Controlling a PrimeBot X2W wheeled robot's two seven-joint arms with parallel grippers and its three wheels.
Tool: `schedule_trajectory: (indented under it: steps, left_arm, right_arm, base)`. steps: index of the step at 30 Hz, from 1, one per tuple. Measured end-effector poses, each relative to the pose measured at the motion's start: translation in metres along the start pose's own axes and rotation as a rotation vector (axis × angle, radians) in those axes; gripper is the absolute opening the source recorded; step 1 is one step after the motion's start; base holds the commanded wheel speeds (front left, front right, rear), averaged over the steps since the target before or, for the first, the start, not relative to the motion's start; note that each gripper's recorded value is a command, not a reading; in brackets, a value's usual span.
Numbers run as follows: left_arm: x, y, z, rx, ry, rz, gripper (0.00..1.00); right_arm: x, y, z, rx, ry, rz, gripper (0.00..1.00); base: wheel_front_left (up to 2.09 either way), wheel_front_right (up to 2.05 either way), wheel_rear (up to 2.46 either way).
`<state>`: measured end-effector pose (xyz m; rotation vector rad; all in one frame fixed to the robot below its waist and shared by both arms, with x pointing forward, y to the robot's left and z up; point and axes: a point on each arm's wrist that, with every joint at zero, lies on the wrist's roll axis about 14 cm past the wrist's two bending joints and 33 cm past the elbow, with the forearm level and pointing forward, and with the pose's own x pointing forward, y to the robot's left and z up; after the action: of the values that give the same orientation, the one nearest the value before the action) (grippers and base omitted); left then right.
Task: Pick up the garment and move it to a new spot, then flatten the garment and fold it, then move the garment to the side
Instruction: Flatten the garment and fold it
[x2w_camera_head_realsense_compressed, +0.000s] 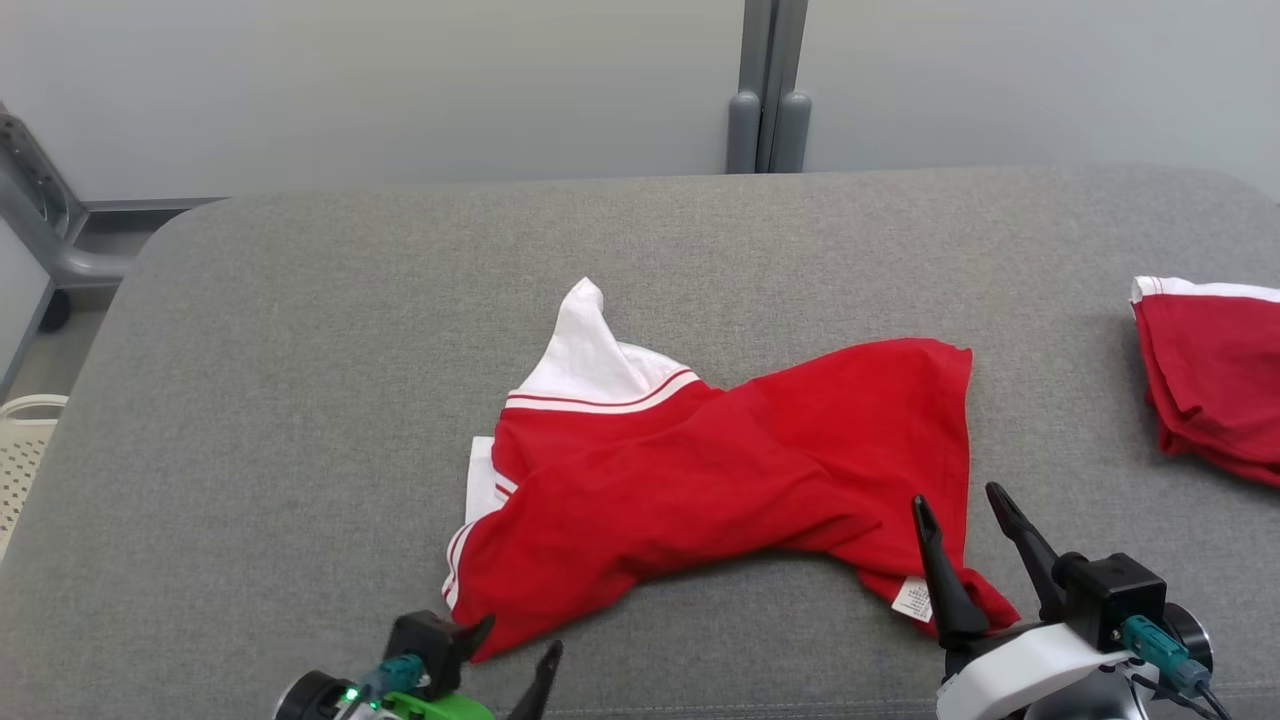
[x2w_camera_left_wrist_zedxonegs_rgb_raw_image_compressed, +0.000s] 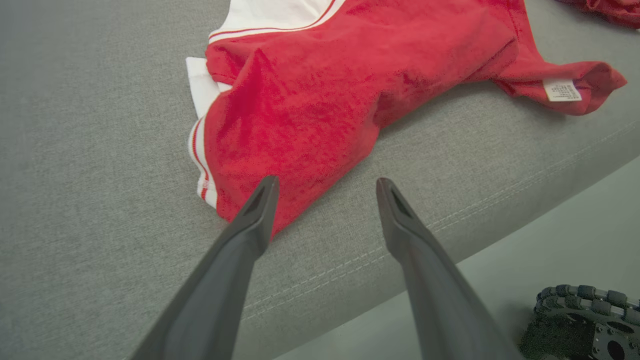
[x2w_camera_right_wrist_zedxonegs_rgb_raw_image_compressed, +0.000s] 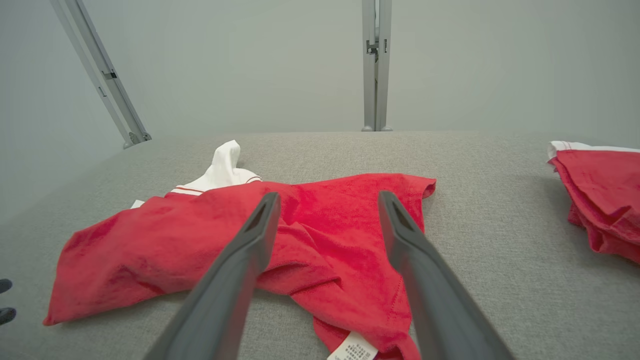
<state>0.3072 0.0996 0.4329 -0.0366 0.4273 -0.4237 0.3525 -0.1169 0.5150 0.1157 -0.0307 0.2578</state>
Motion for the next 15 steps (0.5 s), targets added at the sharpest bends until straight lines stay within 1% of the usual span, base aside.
schedule_trajectory:
  steps: [1,6,11,15]
  left_arm:
    - [0.004,-0.012,-0.014,0.018,0.065,-0.054,1.00]
    - [0.015,-0.017,-0.026,0.059,0.140,-0.110,1.00]
    - [0.028,-0.007,-0.043,0.139,0.236,-0.136,1.00]
    - [0.035,0.006,-0.055,0.225,0.308,-0.153,1.00]
  right_arm:
    - [0.001,0.000,-0.001,0.001,0.004,0.001,1.00]
    - [0.005,-0.002,-0.001,0.002,0.006,-0.002,1.00]
    - [0.008,-0.012,-0.005,0.001,0.020,-0.027,1.00]
    - [0.009,-0.020,-0.009,0.003,0.030,-0.050,1.00]
  base:
    - [0.00,0.00,0.00]
    - [0.00,0.00,0.00]
    - [0.00,0.00,0.00]
    - [0.00,0.00,0.00]
